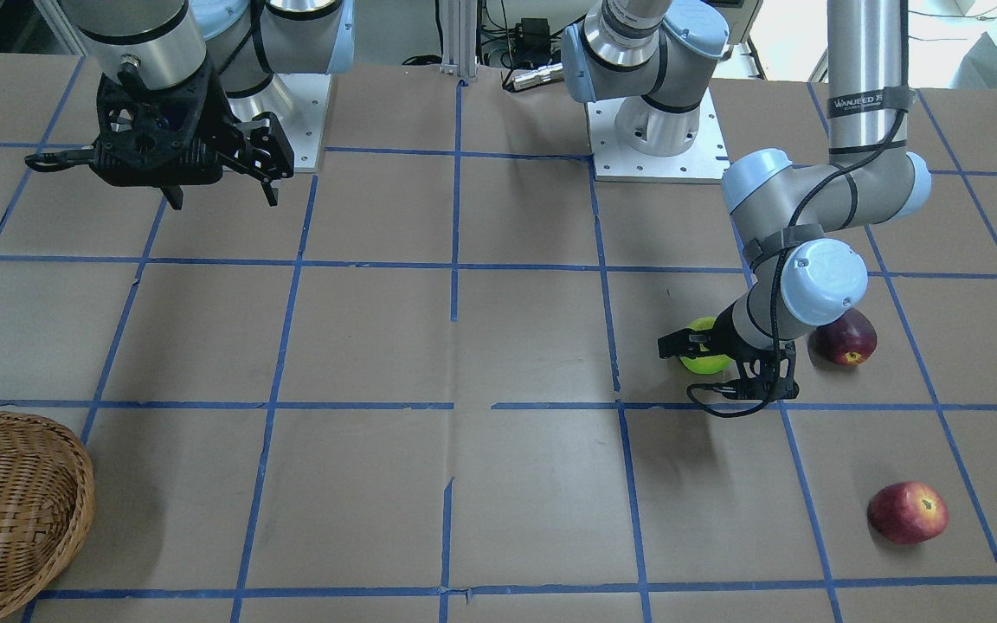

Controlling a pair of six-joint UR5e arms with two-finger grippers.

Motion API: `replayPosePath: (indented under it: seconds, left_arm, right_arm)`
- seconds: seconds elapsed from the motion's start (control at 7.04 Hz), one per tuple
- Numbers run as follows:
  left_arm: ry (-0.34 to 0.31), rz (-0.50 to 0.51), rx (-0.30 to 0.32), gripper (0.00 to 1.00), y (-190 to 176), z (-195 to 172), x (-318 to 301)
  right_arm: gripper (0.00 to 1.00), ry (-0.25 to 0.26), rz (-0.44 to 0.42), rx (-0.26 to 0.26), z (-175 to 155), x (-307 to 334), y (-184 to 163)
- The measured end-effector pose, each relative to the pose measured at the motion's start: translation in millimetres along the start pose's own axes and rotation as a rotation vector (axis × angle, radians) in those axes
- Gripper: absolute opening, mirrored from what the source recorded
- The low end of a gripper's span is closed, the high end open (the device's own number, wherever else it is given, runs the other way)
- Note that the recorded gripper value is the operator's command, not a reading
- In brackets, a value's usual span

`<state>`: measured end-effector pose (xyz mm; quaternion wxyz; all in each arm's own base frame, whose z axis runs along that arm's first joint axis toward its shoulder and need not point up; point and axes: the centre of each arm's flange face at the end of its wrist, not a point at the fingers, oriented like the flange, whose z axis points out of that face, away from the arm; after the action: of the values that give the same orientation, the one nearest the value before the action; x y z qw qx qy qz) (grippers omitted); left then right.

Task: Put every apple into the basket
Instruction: 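Close the left gripper around the green apple, then carry the green apple to the table center and release it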

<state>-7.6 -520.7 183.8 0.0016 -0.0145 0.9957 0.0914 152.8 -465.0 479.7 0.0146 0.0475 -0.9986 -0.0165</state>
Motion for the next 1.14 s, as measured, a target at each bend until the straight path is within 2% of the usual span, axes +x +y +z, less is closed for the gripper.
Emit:
replayPosePath:
  seconds: [0.14, 0.28, 0.43, 0.57, 0.85, 1.14]
  left_arm:
    - [0.02, -0.016, 0.01, 1.0, 2, -5, 3]
    - [0.031, -0.034, 0.01, 0.85, 4, -6, 5]
    - [0.036, -0.047, 0.0, 0.41, 7, -4, 7]
    - [0.034, -0.048, -0.01, 0.16, 10, 0, 7]
    - [0.038, -0.074, -0.015, 0.13, 7, -5, 10]
    - [0.106, -0.231, 0.004, 0.08, -26, -49, 44]
  right_arm:
    - [1.0, 0.003, 0.0, 0.0, 0, 0, 0]
    - [1.0, 0.006, -0.001, -0.001, 0, 1, 0]
    - [1.0, 0.008, -0.002, -0.001, 0, 0, 0]
    - [1.0, 0.009, -0.003, -0.001, 0, 0, 0]
    - [1.0, 0.012, -0.009, 0.0, 0, 0, 0]
    - [1.0, 0.012, -0.012, -0.002, 1, 1, -1]
